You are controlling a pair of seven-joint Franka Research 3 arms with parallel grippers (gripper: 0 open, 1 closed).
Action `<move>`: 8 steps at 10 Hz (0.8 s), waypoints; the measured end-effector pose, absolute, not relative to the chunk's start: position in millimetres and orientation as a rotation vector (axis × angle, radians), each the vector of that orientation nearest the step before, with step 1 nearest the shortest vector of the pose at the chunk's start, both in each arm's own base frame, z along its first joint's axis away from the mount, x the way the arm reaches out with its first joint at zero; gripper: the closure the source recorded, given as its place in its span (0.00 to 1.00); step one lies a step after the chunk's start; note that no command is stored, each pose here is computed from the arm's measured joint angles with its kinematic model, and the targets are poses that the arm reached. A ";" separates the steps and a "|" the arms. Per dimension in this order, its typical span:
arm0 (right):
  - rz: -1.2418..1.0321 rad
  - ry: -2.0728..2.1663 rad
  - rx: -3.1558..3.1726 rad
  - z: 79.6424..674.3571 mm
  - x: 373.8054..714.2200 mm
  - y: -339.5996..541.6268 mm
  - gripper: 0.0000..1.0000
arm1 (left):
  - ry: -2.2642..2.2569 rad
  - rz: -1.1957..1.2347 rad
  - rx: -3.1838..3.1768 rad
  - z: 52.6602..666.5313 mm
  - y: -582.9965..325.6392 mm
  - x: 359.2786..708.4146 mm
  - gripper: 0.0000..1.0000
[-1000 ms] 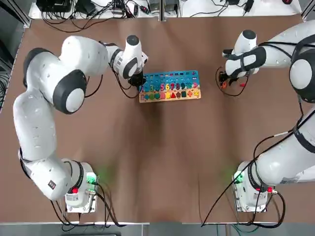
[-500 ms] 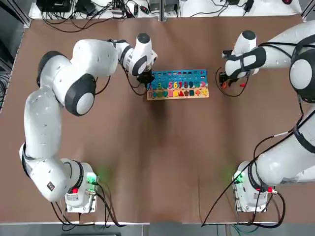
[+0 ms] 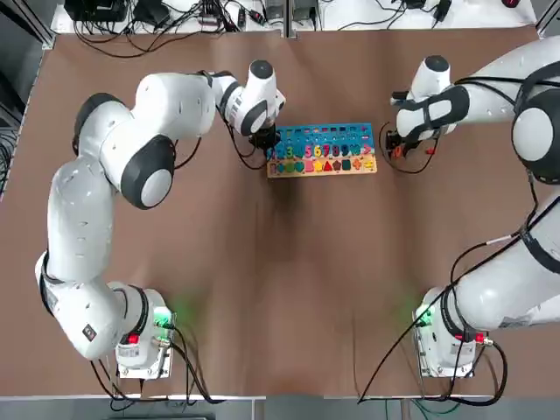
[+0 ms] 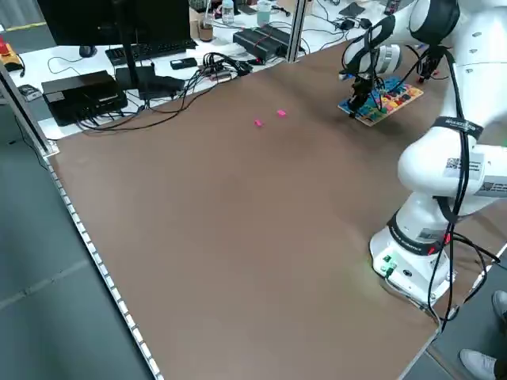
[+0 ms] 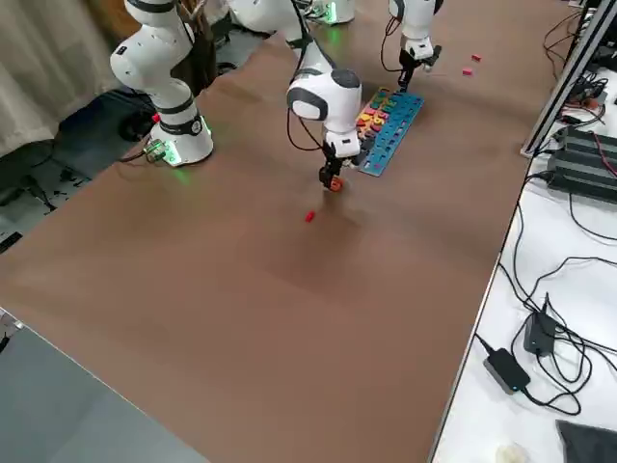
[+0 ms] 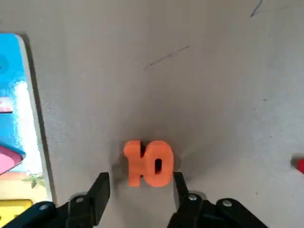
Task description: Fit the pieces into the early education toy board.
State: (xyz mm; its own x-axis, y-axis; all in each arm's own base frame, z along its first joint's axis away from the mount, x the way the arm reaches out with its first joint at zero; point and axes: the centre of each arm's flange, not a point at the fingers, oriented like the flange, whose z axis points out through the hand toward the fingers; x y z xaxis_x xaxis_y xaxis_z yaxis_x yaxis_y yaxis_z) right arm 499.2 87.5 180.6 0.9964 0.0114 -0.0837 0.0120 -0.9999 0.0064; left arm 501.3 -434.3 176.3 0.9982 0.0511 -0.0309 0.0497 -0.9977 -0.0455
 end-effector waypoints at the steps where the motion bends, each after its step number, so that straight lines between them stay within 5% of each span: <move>1: -0.131 0.016 3.132 180.6 499.3 87.3 0.37 | -0.090 0.073 -3.081 182.5 -426.2 510.1 0.95; 3: -0.120 0.006 3.132 182.1 501.2 84.6 0.39 | -0.128 0.057 -3.094 218.0 -384.6 549.0 0.87; 4: -0.109 0.004 3.133 184.0 503.0 84.2 0.39 | -0.160 0.038 -3.105 239.1 -353.7 571.5 0.71; 8: -0.071 -0.002 3.138 189.5 509.4 83.5 0.39 | -0.287 -0.046 -3.127 281.2 -214.8 650.7 0.41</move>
State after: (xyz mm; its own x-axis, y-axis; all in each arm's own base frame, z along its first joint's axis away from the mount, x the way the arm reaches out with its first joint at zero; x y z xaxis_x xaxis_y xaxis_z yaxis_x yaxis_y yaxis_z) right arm 509.4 83.5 189.5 0.9990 -0.0013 -0.0451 -0.0012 -1.0000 0.0030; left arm 650.7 -214.8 281.2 0.9829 0.1817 0.0292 0.1817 -0.9834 0.0020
